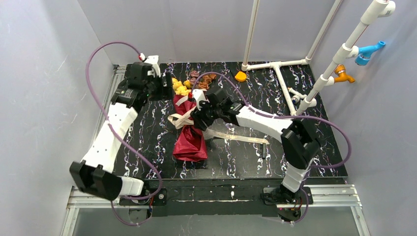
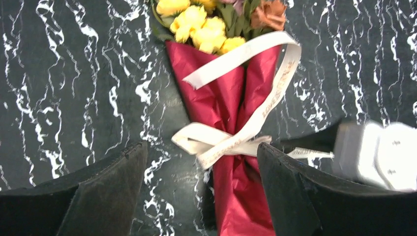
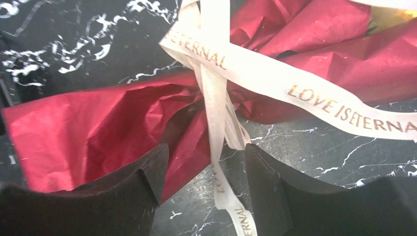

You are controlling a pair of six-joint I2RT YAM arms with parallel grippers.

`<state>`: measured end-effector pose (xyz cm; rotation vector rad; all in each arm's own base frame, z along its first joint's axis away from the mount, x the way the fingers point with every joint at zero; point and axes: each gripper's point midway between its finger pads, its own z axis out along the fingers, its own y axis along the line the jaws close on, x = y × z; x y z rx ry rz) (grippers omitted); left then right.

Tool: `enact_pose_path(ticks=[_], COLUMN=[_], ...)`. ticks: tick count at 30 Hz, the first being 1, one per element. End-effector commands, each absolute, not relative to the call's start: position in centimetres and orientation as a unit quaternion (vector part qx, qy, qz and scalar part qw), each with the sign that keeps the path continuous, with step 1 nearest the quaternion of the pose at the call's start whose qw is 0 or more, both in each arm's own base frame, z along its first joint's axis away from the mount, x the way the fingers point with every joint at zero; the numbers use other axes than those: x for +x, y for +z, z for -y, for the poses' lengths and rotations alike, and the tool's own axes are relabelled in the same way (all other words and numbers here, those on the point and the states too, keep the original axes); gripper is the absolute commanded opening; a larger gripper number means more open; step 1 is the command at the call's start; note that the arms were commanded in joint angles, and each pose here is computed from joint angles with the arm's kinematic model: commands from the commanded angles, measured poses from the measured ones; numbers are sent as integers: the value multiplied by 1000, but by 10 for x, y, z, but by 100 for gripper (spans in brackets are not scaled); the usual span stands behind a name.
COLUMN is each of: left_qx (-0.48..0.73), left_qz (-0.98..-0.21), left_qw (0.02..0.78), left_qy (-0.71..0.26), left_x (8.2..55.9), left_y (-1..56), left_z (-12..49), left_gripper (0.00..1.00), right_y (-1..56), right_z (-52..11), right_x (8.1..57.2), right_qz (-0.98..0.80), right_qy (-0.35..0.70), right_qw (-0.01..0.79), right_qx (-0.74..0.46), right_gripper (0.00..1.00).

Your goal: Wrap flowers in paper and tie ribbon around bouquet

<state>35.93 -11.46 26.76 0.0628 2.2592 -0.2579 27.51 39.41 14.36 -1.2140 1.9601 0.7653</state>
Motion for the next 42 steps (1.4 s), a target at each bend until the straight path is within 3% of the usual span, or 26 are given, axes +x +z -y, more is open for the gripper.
enact_pose_path(ticks=[1,11,19,25,32,42], left_qx=[65,64,67,60,58,59], left_qz=[-910,-923,-922,-917,-913,-915], left_qw=[392,354,350,365,375,371], left_qy=[-115,-137,-152,-149,-151,-149], left_x=[324,296,278,279,278,279], left_y=[244,202,168,173,175,174], left_z=[109,111,112,110,109,109], left_gripper=[81,79,78,78,78,78], right_y=[139,122,114,108,111,100], right_z=[-400,-413,-413,-417,-418,-427], right_x=[291,297,310,314,325,320], right_qz=[-744,-746,-756,-764,-770,-772], right_qy=[266,275,260,262,257,278], right_qw=[353,347,360,366,391,370], right_qx=[-502,-497,-480,-463,-433,-435], right_gripper=[66,59,47,43,46,36])
